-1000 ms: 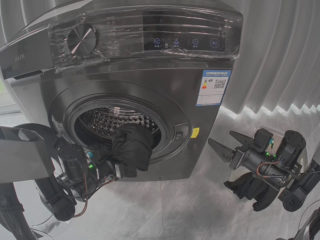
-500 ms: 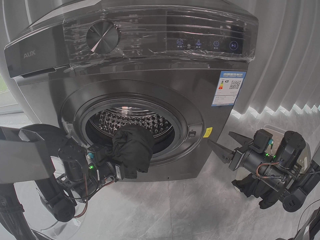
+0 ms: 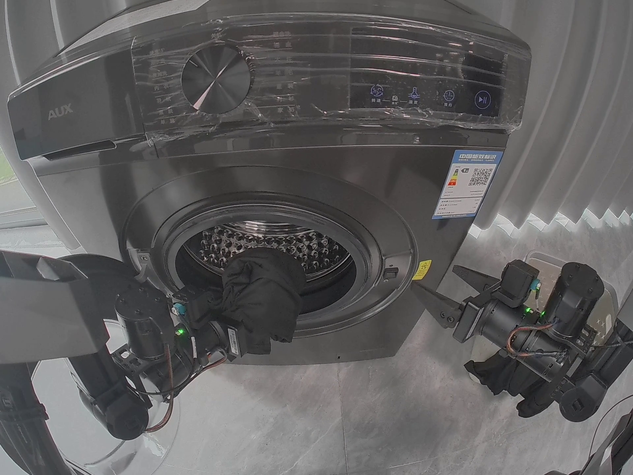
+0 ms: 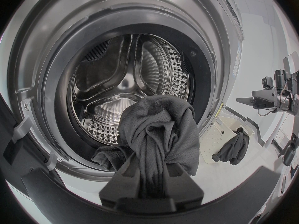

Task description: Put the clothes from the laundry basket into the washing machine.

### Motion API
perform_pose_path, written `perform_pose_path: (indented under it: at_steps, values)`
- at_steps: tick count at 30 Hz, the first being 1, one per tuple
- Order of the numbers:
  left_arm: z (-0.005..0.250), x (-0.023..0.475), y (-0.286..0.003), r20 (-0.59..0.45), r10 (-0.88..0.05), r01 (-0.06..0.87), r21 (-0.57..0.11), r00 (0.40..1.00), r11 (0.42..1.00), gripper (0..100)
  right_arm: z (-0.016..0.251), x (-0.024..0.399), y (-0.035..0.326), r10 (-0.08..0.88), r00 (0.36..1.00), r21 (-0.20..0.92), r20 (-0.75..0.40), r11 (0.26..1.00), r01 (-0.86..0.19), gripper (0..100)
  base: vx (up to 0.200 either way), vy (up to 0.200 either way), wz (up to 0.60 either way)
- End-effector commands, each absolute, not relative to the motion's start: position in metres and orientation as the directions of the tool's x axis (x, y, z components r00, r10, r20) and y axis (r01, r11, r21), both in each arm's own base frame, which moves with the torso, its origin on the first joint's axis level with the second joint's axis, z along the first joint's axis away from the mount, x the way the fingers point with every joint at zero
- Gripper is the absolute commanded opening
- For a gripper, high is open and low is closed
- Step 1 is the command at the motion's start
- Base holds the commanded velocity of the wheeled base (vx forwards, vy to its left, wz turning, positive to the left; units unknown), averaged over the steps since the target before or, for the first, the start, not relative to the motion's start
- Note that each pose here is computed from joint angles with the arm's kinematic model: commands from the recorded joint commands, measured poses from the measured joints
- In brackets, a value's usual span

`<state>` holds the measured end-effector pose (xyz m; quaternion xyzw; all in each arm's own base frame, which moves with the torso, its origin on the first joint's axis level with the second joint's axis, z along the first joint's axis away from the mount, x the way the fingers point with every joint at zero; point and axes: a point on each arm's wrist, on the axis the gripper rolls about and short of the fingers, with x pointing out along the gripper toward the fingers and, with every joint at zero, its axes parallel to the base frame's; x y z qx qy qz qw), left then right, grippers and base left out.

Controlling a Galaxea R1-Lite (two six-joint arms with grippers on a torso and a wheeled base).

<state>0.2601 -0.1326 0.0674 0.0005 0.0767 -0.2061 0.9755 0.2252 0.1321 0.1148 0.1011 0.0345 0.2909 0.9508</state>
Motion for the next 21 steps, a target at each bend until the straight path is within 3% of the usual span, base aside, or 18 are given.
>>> perform_pose_path:
  at_steps: [1, 10, 16, 21]
  values:
    - [0.067, 0.26, -0.133, -0.15, -0.401, 0.402, -0.031, 0.904, 0.915, 0, 0.114, 0.225, 0.132, 0.561, 0.828, 0.212, -0.011, 0.81, -0.546, 100, 0.0, 0.0, 0.0]
    - [0.064, 0.263, -0.13, -0.157, -0.364, 0.366, -0.02, 0.918, 0.93, 0, 0.094, 0.207, 0.123, 0.564, 0.816, 0.213, -0.124, 0.818, -0.534, 100, 0.0, 0.0, 0.0]
    - [0.063, 0.276, -0.141, -0.128, -0.353, 0.359, 0.024, 0.927, 0.933, 0, 0.08, 0.194, 0.12, 0.573, 0.793, 0.206, -0.207, 0.818, -0.537, 100, 0.0, 0.0, 0.0]
    - [0.057, 0.295, -0.161, -0.091, -0.381, 0.377, -0.054, 0.92, 0.925, 0, 0.076, 0.193, 0.122, 0.579, 0.783, 0.206, -0.226, 0.814, -0.543, 100, 0.0, 0.0, 0.0]
